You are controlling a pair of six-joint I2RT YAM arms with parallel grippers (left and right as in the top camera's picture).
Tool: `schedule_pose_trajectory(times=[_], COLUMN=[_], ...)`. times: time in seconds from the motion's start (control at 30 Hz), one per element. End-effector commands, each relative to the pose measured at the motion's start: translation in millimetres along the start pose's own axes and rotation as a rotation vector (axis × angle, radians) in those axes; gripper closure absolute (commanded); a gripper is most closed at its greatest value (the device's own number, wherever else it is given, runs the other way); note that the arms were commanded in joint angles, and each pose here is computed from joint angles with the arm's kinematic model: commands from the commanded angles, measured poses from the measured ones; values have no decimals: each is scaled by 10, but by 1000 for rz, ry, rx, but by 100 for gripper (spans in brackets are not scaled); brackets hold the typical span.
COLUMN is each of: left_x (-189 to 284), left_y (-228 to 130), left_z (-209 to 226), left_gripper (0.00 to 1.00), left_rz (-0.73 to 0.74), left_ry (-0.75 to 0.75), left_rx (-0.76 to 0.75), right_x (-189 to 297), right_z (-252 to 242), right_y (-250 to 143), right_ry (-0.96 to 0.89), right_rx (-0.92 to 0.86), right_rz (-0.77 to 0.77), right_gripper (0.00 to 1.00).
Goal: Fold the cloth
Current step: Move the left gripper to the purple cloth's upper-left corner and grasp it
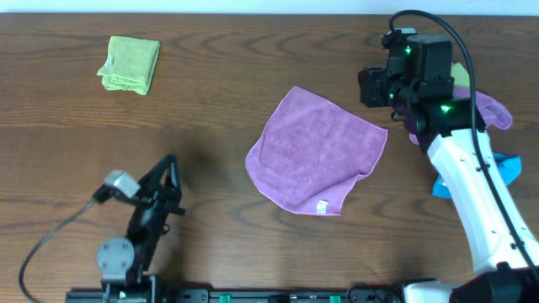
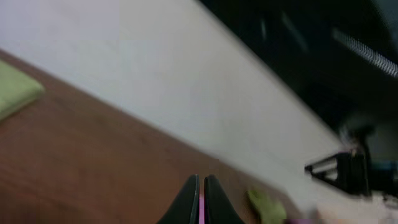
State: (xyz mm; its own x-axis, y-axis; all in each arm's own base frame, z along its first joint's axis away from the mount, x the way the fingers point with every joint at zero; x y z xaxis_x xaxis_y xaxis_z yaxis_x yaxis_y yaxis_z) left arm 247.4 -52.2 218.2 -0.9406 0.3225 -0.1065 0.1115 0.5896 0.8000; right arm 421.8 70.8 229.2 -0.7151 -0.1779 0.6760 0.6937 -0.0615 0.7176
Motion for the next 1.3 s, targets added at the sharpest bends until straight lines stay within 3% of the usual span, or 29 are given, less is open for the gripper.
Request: schedule_pose_trajectory(times=[0.0, 0.23, 0.33, 0.57, 0.87, 1.13, 1.2, 1.27], left_x=[-191, -957, -1364, -2188, -2880, -3045, -3006, -2939], left_y=[117, 50, -61, -554, -1051, -1748, -1859, -1919], left_z=[-325, -363, -452, -564, -401, -404, -427, -446], left_gripper=[94, 94, 94, 94, 94, 94, 87, 89], left_rz=[104, 357, 462, 713, 836, 934, 958, 991], left_ry=[-125, -225, -317, -386, -204, -195, -197, -200], left_rx=[-143, -200, -193, -314, -550, -656, -671, -662], right_x=[64, 239, 318, 404, 404, 406, 408, 411], right_z=[-57, -229, -262, -268, -268, -273, -277, -283], right_y=[73, 62, 54, -4, -23, -71, -108, -156], right_ry=[-4, -39, -46, -51, -52, -55, -58, -62], right_rx=[-8, -40, -49, -75, -113, -115, -117, -118], right_rz=[-20, -9, -10, 9, 16, 36, 52, 72], right_gripper=[46, 61, 99, 99, 99, 99, 99, 99])
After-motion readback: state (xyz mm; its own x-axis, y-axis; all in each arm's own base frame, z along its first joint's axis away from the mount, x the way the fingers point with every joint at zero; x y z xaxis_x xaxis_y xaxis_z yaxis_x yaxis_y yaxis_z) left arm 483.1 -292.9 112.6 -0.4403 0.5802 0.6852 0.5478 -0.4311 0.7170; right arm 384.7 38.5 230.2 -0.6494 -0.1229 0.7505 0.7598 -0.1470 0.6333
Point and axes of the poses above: each gripper's point midway between its finger pads, its own x axis back along the fingers, its own z axis along the line the jaws close on, y = z × x, the point moved 1 cm from there along x, back along the fingers, and after that the axes turned 2 degrees about -x, right-handed, at the moved point
